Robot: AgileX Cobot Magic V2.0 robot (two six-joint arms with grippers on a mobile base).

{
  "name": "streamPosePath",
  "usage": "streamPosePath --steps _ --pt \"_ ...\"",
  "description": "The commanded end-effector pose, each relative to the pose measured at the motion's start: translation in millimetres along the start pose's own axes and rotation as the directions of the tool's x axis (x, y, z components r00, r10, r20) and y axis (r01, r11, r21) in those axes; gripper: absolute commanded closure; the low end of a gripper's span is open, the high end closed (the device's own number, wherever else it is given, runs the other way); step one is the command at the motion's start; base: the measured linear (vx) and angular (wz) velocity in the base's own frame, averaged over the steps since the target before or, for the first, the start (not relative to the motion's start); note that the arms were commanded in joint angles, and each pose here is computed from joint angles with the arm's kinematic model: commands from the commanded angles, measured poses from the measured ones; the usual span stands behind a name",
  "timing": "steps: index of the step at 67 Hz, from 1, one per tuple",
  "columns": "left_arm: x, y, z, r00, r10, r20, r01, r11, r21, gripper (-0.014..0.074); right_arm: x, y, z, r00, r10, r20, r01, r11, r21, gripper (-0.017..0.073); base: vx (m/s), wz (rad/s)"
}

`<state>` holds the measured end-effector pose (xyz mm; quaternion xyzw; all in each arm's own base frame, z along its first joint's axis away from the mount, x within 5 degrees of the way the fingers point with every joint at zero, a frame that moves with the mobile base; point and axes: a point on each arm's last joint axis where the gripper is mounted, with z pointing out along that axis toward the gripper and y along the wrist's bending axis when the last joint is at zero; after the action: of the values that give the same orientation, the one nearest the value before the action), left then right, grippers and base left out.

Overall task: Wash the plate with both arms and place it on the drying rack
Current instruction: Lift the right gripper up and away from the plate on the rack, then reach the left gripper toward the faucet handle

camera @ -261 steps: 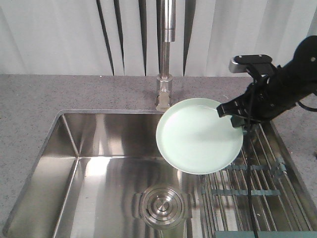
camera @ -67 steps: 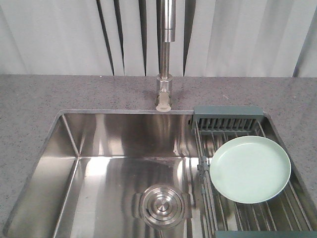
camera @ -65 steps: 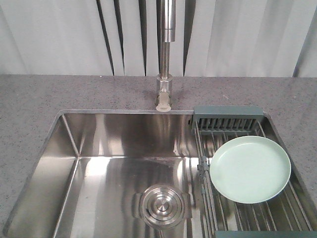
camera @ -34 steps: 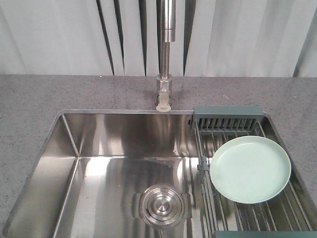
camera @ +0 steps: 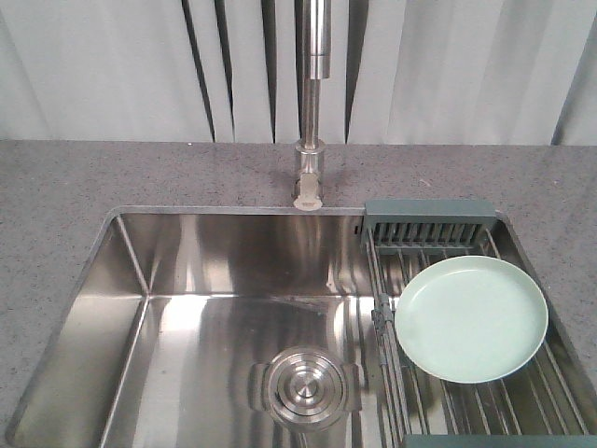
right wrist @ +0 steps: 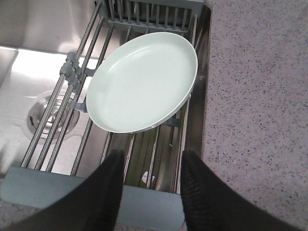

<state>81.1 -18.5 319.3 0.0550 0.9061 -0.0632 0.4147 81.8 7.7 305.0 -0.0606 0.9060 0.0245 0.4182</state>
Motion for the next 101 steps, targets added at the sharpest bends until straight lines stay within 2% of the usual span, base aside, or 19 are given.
streamPosePath --steps 1,51,65,74,96,101 --pt "-10 -1.2 -4 0.997 -0.006 0.071 0.005 1.000 0.011 0.0060 -11 -0.7 -5 0.997 -0.007 0.073 0.006 1.000 0.009 0.0281 0.00 0.00" --pt "-11 -1.5 -4 0.996 -0.006 0.086 0.005 1.000 0.014 0.0060 -11 -0.9 -5 0.997 -0.006 0.073 0.005 1.000 0.011 0.0281 0.00 0.00" --pt "-20 -3.7 -5 0.983 -0.016 0.180 0.009 0.999 0.039 0.0067 -11 -0.9 -5 0.997 -0.006 0.073 0.005 1.000 0.011 0.0281 0.00 0.00" --pt "-31 -5.8 0 0.973 -0.015 0.232 0.004 0.999 0.049 0.0146 -11 -0.9 -5 0.997 -0.006 0.073 0.005 1.000 0.011 0.0281 0.00 0.00" --pt "-78 -14.1 33 0.991 0.005 0.133 -0.010 0.999 0.033 0.0507 -11 -0.8 -5 0.997 -0.006 0.072 0.005 1.000 0.010 0.0281 0.00 0.00" --pt "-89 -16.2 42 0.993 0.034 0.116 -0.037 0.999 0.027 0.0577 -11 -0.8 -5 0.997 -0.006 0.072 0.005 1.000 0.010 0.0281 0.00 0.00"
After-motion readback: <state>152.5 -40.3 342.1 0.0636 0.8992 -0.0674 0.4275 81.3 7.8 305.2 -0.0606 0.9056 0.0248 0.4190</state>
